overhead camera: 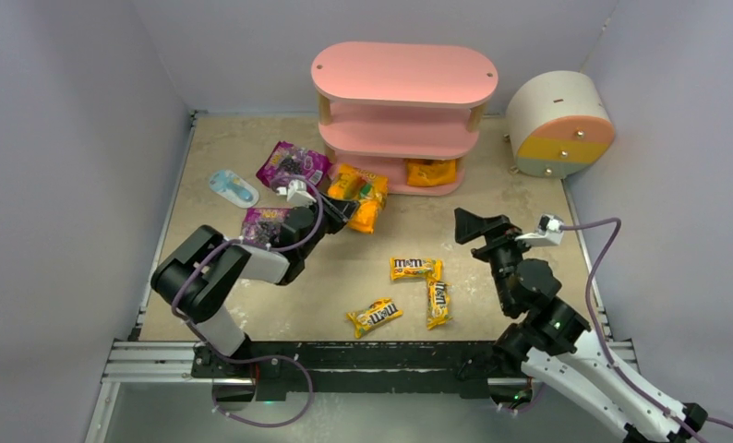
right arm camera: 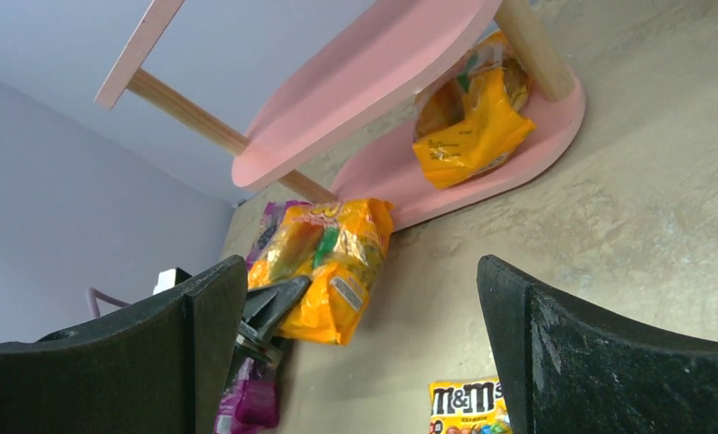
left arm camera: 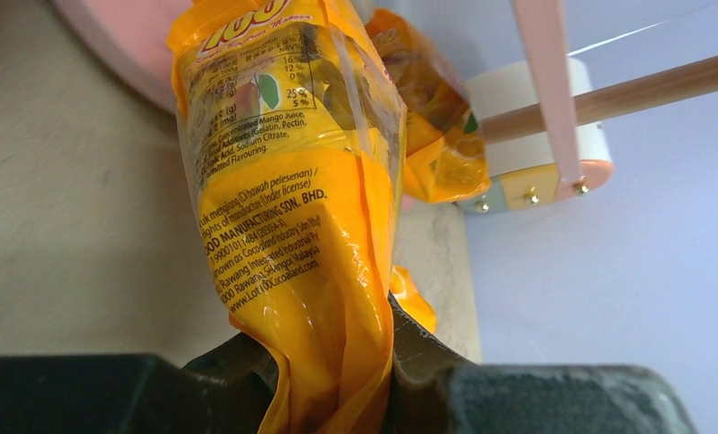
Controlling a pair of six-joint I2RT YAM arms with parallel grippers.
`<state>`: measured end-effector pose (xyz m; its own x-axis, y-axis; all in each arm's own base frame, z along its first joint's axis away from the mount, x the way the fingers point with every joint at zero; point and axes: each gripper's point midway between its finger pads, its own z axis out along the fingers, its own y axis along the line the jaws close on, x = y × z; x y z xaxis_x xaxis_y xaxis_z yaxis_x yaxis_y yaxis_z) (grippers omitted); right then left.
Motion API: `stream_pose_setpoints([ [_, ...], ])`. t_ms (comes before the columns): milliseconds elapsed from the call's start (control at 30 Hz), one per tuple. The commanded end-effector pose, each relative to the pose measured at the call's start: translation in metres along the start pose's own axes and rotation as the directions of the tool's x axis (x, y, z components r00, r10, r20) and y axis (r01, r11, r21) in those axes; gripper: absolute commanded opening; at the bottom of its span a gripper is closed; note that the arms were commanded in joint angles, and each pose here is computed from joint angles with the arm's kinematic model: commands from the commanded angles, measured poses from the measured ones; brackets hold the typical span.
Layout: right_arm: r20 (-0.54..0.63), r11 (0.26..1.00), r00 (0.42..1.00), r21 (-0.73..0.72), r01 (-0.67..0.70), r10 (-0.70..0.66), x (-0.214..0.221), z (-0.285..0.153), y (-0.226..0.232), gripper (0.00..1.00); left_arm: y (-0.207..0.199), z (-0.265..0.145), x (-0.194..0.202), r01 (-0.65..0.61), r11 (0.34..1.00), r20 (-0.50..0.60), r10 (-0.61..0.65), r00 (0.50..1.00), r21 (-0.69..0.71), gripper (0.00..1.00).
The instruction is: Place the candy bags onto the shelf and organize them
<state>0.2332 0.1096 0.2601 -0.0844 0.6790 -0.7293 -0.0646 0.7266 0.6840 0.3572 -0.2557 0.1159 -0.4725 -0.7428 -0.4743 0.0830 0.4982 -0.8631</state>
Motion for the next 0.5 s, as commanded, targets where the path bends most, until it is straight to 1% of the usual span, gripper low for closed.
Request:
stream_pose_setpoints([
  [0,0.060,0.999,0.997,0.023,0.040,-0.041,-0.020,-0.005,-0.004,0.98,-0.078,0.015,-0.051,0.011,0.962,0.176,-0.060,0.983,0.272,0.00],
  [100,0.085,0.999,0.996,0.021,0.040,-0.042,-0.029,-0.008,-0.003,0.98,-0.072,0.030,-0.060,0.011,0.961,0.216,-0.074,0.974,0.276,0.00],
  [267,0.099,0.998,0.994,0.050,0.049,-0.054,-0.033,-0.012,-0.013,0.98,-0.064,0.067,-0.059,0.038,0.945,0.195,-0.106,0.975,0.324,0.00],
  [467,0.110,0.998,0.993,0.062,0.032,-0.039,-0.036,-0.015,-0.018,0.98,-0.049,0.091,-0.062,0.127,0.903,0.224,-0.235,0.946,0.410,0.00],
])
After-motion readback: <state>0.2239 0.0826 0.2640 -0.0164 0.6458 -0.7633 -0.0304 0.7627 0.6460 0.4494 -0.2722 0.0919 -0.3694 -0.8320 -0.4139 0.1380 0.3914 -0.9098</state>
